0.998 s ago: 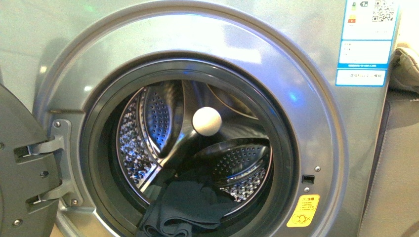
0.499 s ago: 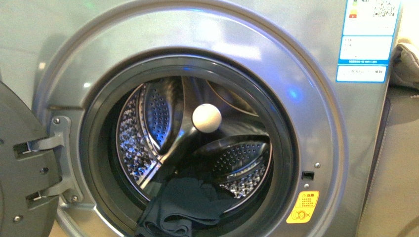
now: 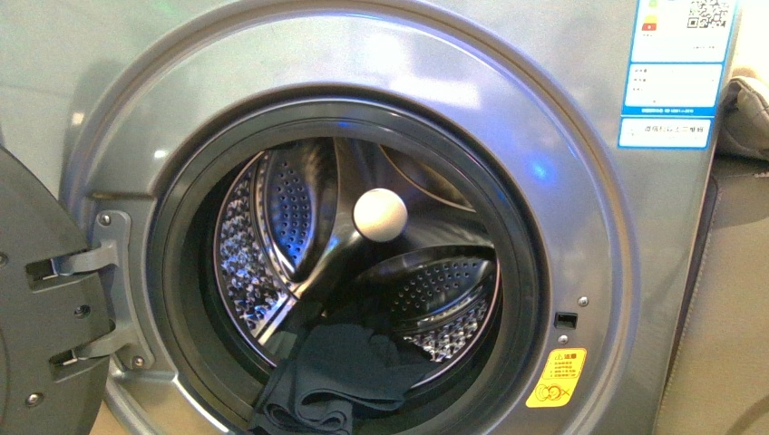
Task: Put clothes into washing machine
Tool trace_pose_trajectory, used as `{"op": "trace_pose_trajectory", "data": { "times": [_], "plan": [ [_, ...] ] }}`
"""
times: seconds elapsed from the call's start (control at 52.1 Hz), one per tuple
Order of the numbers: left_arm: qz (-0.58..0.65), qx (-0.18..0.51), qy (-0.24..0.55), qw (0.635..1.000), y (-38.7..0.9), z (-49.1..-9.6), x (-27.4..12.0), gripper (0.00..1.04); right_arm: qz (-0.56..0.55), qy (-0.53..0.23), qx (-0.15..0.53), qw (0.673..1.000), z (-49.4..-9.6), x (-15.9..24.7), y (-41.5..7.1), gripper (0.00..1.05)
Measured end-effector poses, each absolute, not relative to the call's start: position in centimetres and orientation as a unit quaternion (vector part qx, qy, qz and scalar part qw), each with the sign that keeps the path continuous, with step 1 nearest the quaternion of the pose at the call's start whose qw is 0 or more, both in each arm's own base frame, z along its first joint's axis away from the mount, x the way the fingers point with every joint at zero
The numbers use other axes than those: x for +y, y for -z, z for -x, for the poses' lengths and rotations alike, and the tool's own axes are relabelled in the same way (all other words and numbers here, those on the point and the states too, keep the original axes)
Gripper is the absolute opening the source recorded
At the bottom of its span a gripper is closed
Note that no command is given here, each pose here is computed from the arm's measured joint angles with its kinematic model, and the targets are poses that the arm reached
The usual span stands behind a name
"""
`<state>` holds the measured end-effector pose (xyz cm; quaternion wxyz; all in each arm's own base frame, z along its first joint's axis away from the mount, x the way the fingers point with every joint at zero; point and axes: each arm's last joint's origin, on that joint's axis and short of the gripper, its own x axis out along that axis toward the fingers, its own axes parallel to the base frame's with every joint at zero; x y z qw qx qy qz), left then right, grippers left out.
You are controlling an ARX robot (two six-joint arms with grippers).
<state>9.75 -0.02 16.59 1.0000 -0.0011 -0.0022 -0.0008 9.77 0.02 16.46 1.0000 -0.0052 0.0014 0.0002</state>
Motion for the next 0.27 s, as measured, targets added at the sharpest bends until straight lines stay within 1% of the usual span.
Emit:
{"op": "trace_pose_trajectory", "data": {
  "times": [0.019, 0.058, 0.077, 0.134, 0.269],
  "plan": [
    [0.001, -0.002, 0.001, 1.0, -16.59, -9.75, -0.02, 0.92, 0.005, 0.0, 0.001, 1.0, -9.77, 0.02, -16.46, 0.99],
    [0.001, -0.002, 0.001, 1.0, -16.59, -9.75, -0.02, 0.98, 0.004, 0.0, 0.001, 1.0, -9.77, 0.02, -16.46, 0.98],
    [0.0, -0.002, 0.001, 1.0, -16.59, -9.75, -0.02, 1.0, 0.004, 0.0, 0.001, 1.0, -9.77, 0.02, -16.46, 0.97],
    [0.001, -0.002, 0.001, 1.0, -16.59, -9.75, -0.02, 0.98, 0.004, 0.0, 0.001, 1.0, -9.77, 0.02, -16.46, 0.97],
    [0.001, -0.002, 0.001, 1.0, -16.59, -9.75, -0.02, 0.98, 0.004, 0.0, 0.001, 1.0, -9.77, 0.02, -16.46, 0.97]
  ]
}}
